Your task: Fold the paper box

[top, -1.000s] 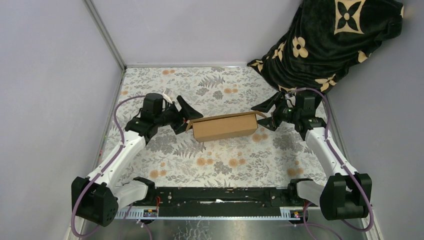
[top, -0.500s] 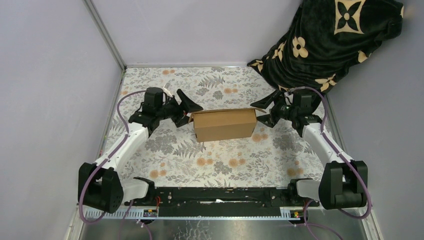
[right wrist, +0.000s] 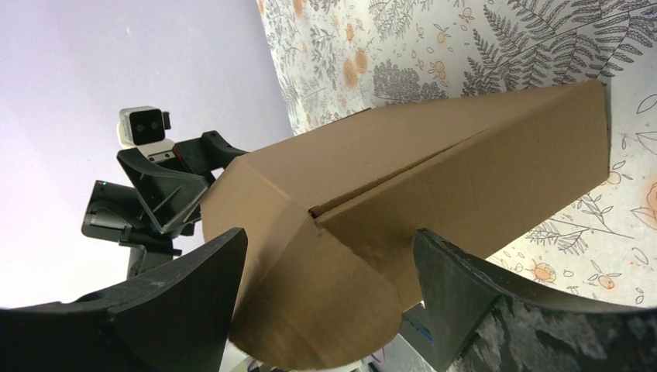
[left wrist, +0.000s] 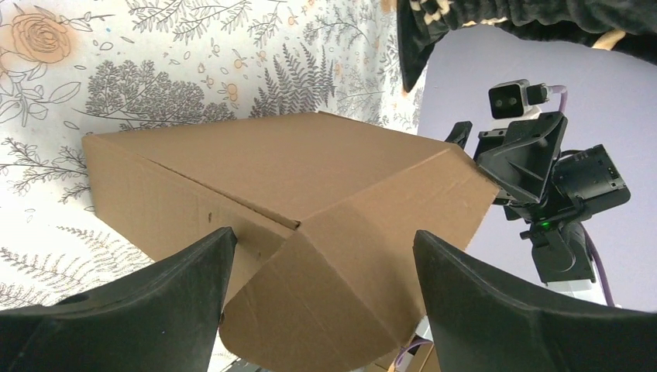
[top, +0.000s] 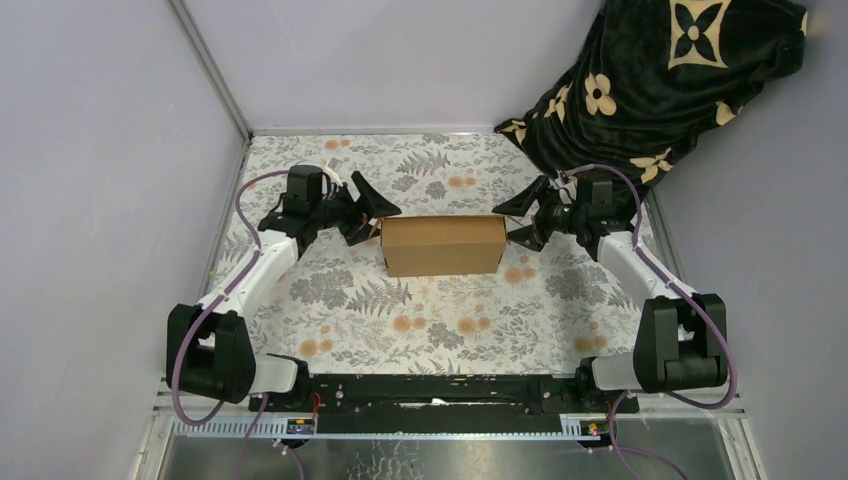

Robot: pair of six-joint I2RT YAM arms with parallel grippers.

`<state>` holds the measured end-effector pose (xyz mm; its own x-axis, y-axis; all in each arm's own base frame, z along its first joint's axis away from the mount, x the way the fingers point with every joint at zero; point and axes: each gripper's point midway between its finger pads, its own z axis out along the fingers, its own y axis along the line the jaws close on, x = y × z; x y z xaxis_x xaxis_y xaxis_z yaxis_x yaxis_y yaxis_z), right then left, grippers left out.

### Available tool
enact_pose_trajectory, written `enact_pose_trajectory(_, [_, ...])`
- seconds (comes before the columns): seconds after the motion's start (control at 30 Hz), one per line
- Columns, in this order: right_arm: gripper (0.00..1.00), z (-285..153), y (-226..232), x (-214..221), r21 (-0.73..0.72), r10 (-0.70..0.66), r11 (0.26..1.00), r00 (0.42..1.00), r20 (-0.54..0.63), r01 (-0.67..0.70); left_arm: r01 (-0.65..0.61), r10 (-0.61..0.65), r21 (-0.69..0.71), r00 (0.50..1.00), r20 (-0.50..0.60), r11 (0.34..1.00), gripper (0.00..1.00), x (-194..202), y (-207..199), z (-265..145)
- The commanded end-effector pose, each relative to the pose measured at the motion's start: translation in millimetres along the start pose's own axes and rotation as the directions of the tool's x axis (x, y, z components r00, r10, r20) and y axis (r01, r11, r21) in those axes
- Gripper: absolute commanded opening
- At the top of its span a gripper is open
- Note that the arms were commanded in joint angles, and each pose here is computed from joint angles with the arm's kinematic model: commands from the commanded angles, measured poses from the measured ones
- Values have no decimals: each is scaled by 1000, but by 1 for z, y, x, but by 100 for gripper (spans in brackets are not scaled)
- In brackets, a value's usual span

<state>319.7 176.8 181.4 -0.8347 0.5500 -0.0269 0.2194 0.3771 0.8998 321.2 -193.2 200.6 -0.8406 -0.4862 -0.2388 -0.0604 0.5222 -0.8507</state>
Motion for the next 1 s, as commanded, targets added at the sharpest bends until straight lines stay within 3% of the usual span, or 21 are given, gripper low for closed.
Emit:
enact_pose_trajectory(0.0, [87, 6, 2, 8, 3, -62, 998, 995, -75, 63, -32, 33, 32, 999, -21, 999, 91, -5, 0, 2])
enact_pose_trajectory(0.97, [91, 11, -3, -80, 14, -121, 993, 993, 18, 120, 2, -3, 16, 998, 57, 1000, 91, -72, 30, 15])
